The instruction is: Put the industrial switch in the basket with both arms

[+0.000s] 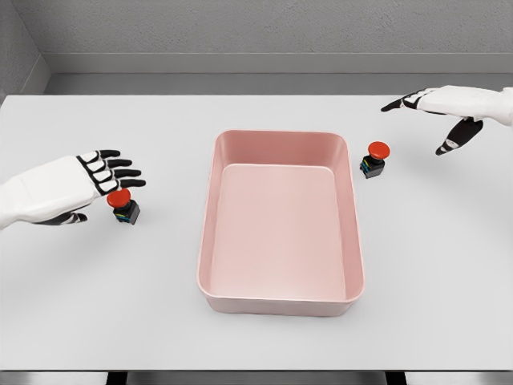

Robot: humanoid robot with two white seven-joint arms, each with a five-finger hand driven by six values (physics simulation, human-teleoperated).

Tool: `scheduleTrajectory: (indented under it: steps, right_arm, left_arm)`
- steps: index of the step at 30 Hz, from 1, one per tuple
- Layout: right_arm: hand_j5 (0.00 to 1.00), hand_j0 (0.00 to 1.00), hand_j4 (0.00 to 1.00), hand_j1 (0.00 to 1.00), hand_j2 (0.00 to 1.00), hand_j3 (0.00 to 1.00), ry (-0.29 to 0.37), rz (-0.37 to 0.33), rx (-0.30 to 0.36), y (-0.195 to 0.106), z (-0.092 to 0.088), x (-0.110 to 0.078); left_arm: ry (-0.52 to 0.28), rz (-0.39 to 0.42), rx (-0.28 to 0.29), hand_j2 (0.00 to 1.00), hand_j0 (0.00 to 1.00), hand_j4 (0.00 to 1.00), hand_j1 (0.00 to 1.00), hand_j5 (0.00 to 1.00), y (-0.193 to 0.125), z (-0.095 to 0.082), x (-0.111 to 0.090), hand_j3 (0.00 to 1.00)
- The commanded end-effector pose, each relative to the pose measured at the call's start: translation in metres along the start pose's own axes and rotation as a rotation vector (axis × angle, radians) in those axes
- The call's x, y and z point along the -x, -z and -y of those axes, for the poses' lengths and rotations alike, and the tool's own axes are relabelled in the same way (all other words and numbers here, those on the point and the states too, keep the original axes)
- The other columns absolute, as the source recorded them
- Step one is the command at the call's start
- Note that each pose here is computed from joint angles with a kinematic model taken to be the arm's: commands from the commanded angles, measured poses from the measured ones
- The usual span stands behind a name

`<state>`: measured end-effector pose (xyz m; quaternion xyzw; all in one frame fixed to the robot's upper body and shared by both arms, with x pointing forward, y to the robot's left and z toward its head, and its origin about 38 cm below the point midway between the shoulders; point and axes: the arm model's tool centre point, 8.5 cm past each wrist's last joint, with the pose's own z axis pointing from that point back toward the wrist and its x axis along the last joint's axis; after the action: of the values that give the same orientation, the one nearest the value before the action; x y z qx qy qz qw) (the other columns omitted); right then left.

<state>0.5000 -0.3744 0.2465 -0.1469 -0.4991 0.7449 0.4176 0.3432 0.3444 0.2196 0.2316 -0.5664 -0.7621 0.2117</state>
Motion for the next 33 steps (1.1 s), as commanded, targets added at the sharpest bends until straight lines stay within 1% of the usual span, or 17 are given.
scheduleTrajectory:
  steps: [1, 2, 5, 6, 7, 8, 9, 10, 11, 12, 14, 16, 21, 24, 27, 30, 33]
  right_arm:
    - [1.00, 1.00, 1.00, 1.00, 1.00, 1.00, 0.003, 0.003, 0.007, 0.000, 0.001, -0.001]
    - [1.00, 1.00, 1.00, 1.00, 1.00, 1.00, 0.002, 0.002, 0.008, -0.001, 0.002, -0.001]
    - [1.00, 1.00, 1.00, 1.00, 1.00, 1.00, 0.005, -0.001, 0.006, -0.001, 0.002, 0.000]
    - [1.00, 1.00, 1.00, 1.00, 1.00, 1.00, 0.008, -0.003, -0.005, -0.001, 0.000, 0.001]
    - [1.00, 1.00, 1.00, 1.00, 1.00, 1.00, 0.009, -0.006, -0.008, -0.002, -0.002, 0.002]
    - [1.00, 1.00, 1.00, 1.00, 1.00, 1.00, 0.008, -0.005, 0.004, -0.001, 0.000, 0.002]
    - [1.00, 1.00, 1.00, 1.00, 1.00, 1.00, 0.010, -0.006, 0.015, -0.002, 0.001, 0.002]
    - [1.00, 1.00, 1.00, 1.00, 1.00, 1.00, 0.011, -0.007, 0.055, -0.002, 0.004, 0.003]
    - [1.00, 1.00, 1.00, 1.00, 1.00, 1.00, 0.013, -0.008, 0.103, -0.002, 0.006, 0.003]
    - [1.00, 1.00, 1.00, 1.00, 1.00, 1.00, 0.019, -0.006, 0.120, 0.000, 0.004, 0.003]
    - [1.00, 1.00, 1.00, 1.00, 1.00, 1.00, 0.028, -0.001, 0.113, 0.003, -0.003, 0.002]
    - [1.00, 1.00, 1.00, 1.00, 1.00, 1.00, 0.045, 0.012, 0.097, 0.011, -0.015, 0.000]
    - [1.00, 1.00, 1.00, 1.00, 1.00, 1.00, 0.055, 0.042, 0.073, 0.027, -0.026, -0.009]
    - [1.00, 1.00, 1.00, 1.00, 1.00, 1.00, 0.058, 0.060, 0.067, 0.037, -0.028, -0.015]
    - [0.98, 0.98, 0.98, 0.98, 0.98, 0.98, 0.061, 0.060, 0.064, 0.038, -0.030, -0.015]
    - [0.97, 0.97, 0.97, 0.97, 0.97, 0.97, 0.082, 0.064, 0.049, 0.052, -0.036, -0.016]
    - [0.97, 0.97, 0.97, 0.97, 0.97, 0.97, 0.090, 0.061, 0.048, 0.056, -0.037, -0.015]
  left_arm:
    - [0.046, -0.003, 0.029, 1.00, 1.00, 1.00, 1.00, 1.00, 0.001, 0.002, 0.000, 1.00]
    - [0.058, -0.004, 0.038, 1.00, 1.00, 1.00, 1.00, 1.00, 0.001, 0.003, 0.000, 1.00]
    - [0.068, -0.007, 0.035, 1.00, 1.00, 1.00, 1.00, 1.00, 0.001, 0.001, 0.001, 1.00]
    - [0.059, -0.003, 0.025, 1.00, 1.00, 1.00, 1.00, 1.00, 0.005, 0.002, 0.000, 1.00]
    - [0.040, 0.010, 0.015, 1.00, 1.00, 1.00, 1.00, 1.00, 0.013, 0.008, -0.005, 1.00]
    - [0.037, 0.015, 0.014, 1.00, 1.00, 1.00, 1.00, 1.00, 0.017, 0.008, -0.005, 1.00]
    - [0.022, 0.020, 0.026, 1.00, 1.00, 1.00, 1.00, 1.00, 0.023, 0.012, -0.008, 1.00]
    - [0.008, 0.012, 0.036, 1.00, 1.00, 1.00, 1.00, 1.00, 0.024, 0.017, -0.006, 1.00]
    - [0.001, 0.009, 0.031, 1.00, 1.00, 1.00, 1.00, 1.00, 0.026, 0.019, -0.006, 1.00]
    - [-0.001, 0.004, 0.029, 1.00, 1.00, 1.00, 1.00, 1.00, 0.028, 0.019, -0.003, 1.00]
    - [-0.018, 0.015, 0.062, 1.00, 1.00, 1.00, 1.00, 1.00, 0.035, 0.030, -0.002, 1.00]
    - [-0.018, 0.017, 0.063, 1.00, 1.00, 1.00, 1.00, 1.00, 0.035, 0.030, -0.002, 1.00]
    - [-0.030, 0.012, 0.065, 1.00, 1.00, 1.00, 1.00, 1.00, 0.034, 0.033, 0.000, 1.00]
    - [-0.037, 0.002, 0.071, 1.00, 1.00, 1.00, 1.00, 1.00, 0.033, 0.036, 0.003, 1.00]
    - [-0.049, -0.009, 0.071, 1.00, 1.00, 1.00, 1.00, 1.00, 0.036, 0.041, 0.005, 1.00]
    - [-0.060, -0.027, 0.081, 1.00, 1.00, 1.00, 1.00, 1.00, 0.033, 0.046, 0.011, 1.00]
    - [-0.069, -0.037, 0.086, 1.00, 1.00, 1.00, 1.00, 1.00, 0.032, 0.049, 0.013, 1.00]
